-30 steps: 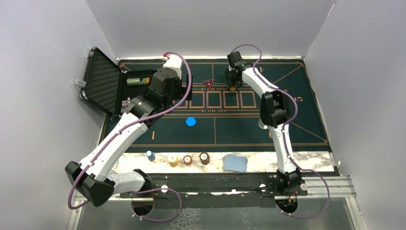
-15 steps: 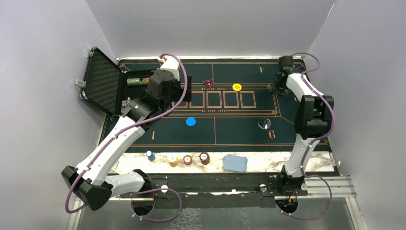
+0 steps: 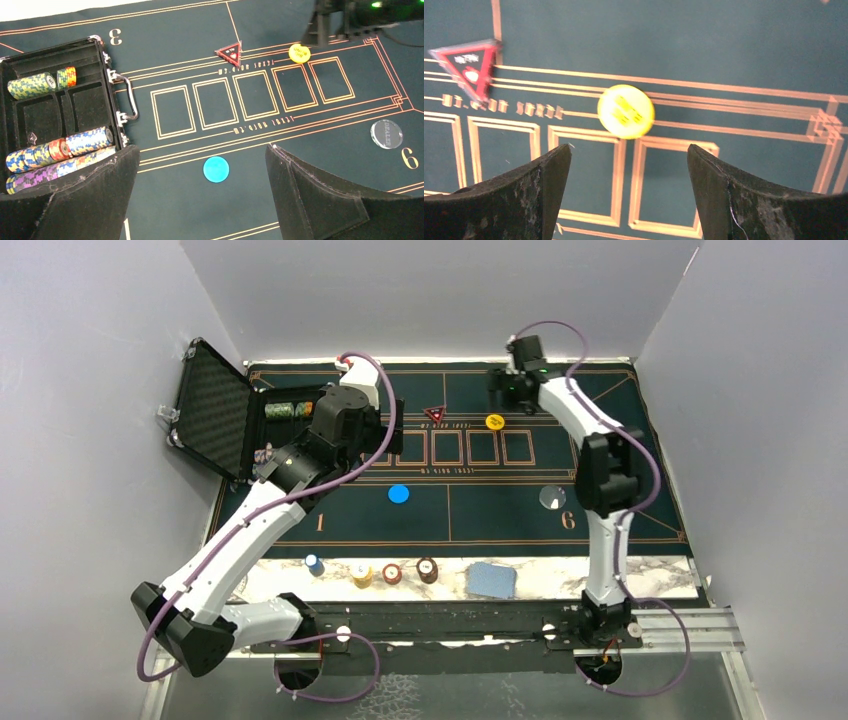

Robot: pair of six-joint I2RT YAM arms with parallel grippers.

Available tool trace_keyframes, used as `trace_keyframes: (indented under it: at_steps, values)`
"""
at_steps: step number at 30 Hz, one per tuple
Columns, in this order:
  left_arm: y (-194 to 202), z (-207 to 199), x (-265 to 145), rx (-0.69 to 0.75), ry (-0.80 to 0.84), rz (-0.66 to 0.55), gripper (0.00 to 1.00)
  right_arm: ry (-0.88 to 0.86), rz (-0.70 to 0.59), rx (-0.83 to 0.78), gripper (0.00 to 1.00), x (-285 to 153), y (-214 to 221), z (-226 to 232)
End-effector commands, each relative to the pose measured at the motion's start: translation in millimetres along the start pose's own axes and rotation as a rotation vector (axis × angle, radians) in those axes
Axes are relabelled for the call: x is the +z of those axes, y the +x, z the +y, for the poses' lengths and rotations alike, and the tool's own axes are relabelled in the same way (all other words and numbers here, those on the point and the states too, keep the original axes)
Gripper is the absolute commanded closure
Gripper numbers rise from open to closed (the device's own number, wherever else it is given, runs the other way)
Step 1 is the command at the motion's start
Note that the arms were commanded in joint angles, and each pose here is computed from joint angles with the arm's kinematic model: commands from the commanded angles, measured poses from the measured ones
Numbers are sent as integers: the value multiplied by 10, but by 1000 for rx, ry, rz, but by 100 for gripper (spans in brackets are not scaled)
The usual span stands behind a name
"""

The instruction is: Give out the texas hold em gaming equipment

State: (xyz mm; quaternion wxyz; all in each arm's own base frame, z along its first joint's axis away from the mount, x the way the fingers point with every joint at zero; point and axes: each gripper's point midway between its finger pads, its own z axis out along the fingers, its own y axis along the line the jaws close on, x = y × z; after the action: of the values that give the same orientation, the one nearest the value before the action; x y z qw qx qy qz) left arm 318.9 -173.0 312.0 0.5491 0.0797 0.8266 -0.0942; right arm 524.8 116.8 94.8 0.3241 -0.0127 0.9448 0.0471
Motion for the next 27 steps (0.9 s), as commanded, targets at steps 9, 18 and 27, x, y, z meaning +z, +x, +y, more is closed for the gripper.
trace_keyframes:
  at_steps: [9,18,27]
  values:
    - [-146,-27,15,17,0,-28,1,87,104,-94,17,646,150,286]
    - [-131,27,-6,34,-20,-33,1,123,159,-103,29,782,415,184]
    - [-142,30,-10,34,-20,-40,1,139,185,-89,36,872,491,193]
